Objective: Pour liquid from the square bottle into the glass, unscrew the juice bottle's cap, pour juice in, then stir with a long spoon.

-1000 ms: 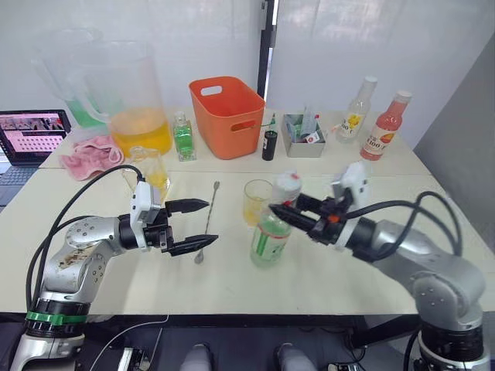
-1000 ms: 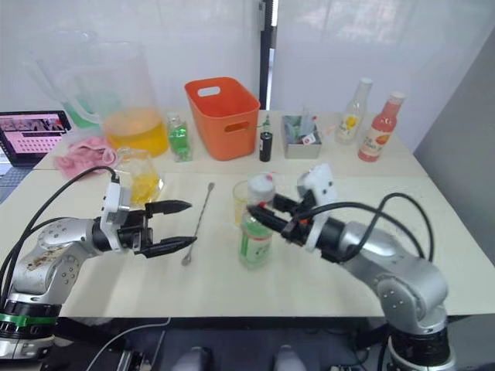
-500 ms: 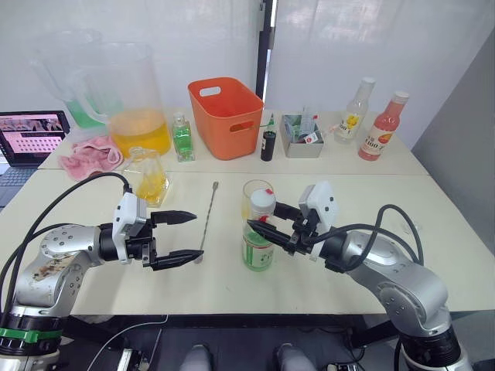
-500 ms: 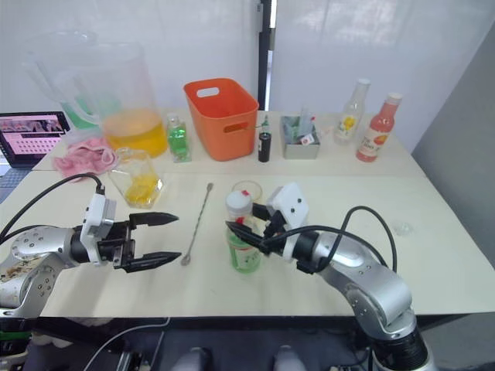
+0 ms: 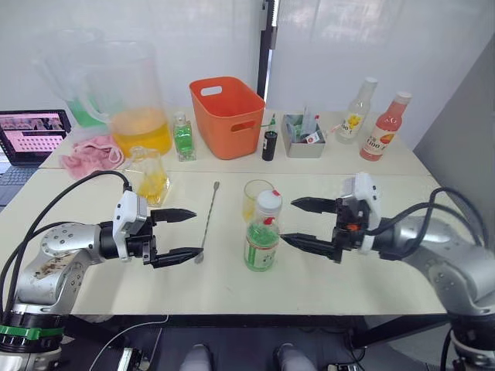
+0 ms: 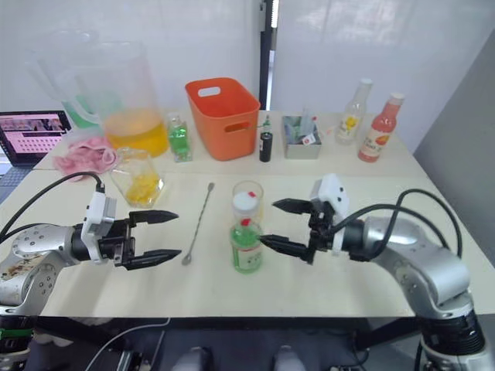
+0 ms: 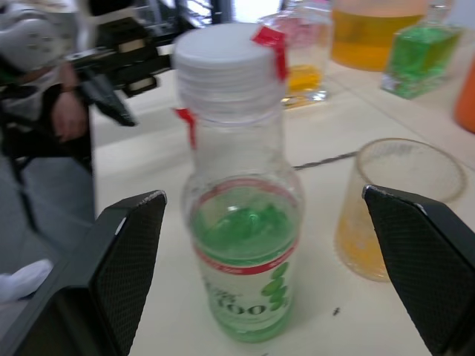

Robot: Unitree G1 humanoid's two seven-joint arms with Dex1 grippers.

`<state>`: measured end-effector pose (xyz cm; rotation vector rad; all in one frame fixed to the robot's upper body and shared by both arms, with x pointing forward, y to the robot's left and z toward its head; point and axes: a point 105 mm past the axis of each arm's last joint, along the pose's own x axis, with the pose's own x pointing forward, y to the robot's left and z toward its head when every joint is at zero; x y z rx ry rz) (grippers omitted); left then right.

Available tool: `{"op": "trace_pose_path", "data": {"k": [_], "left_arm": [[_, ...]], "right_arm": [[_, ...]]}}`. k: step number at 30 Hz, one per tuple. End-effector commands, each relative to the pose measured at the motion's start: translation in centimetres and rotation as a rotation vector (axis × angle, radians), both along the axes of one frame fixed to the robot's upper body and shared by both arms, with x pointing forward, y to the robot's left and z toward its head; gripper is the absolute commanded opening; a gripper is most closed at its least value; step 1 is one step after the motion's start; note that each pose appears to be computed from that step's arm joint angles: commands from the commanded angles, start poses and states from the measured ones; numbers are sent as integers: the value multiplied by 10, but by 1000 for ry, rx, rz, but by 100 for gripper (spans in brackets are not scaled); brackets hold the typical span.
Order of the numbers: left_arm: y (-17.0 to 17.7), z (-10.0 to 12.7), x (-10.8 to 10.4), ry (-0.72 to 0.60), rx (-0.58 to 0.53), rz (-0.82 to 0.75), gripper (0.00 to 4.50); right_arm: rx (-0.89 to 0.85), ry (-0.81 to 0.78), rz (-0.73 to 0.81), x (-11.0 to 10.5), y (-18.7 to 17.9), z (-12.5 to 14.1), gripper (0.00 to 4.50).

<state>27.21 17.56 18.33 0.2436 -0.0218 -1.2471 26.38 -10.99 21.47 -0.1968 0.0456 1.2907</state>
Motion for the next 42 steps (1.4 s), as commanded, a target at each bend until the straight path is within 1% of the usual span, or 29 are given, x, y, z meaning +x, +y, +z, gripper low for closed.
{"op": "trace_pose_path", "data": {"k": [1, 3, 8, 11, 14, 16, 21, 24, 28, 32, 34, 40, 42], "left_arm": [[-7, 15, -7, -44, -30, -11, 450], [-8, 15, -12, -43, -35, 0, 450], [-9, 12, -27, -18, -48, 14, 450], [-11, 10, -37, 1, -54, 25, 450], [-10, 12, -40, 0, -58, 49, 450], [-9, 11, -42, 2, -52, 59, 450], [-6, 7, -44, 16, -27, 70, 450], [-6, 6, -46, 25, -16, 72, 450], [-6, 6, -47, 27, -17, 72, 450], [-5, 5, -45, 29, -21, 78, 450], [-6, 2, -46, 38, -13, 66, 450], [-11, 1, -37, 65, -53, 38, 450], [-14, 2, -34, 67, -68, 20, 450]], "right_arm": [[-44, -81, 219, -9, 5, 22, 448], [-89, -115, 277, 1, 10, 23, 448], [-128, -165, 342, 23, 16, 25, 448], [-128, -151, 408, 28, 24, 23, 448], [-138, -124, 433, 34, 28, 18, 448], [-100, -86, 465, 38, 31, 20, 448], [-81, -67, 547, 38, 38, 18, 448], [-86, -71, 566, 38, 43, 14, 448], [-87, -85, 560, 39, 43, 12, 337], [-90, -106, 554, 39, 40, 10, 194], [-80, -113, 549, 38, 38, 12, 142], [-15, -71, 493, 23, 32, 22, 137], [10, -67, 430, 19, 34, 24, 137]]}}
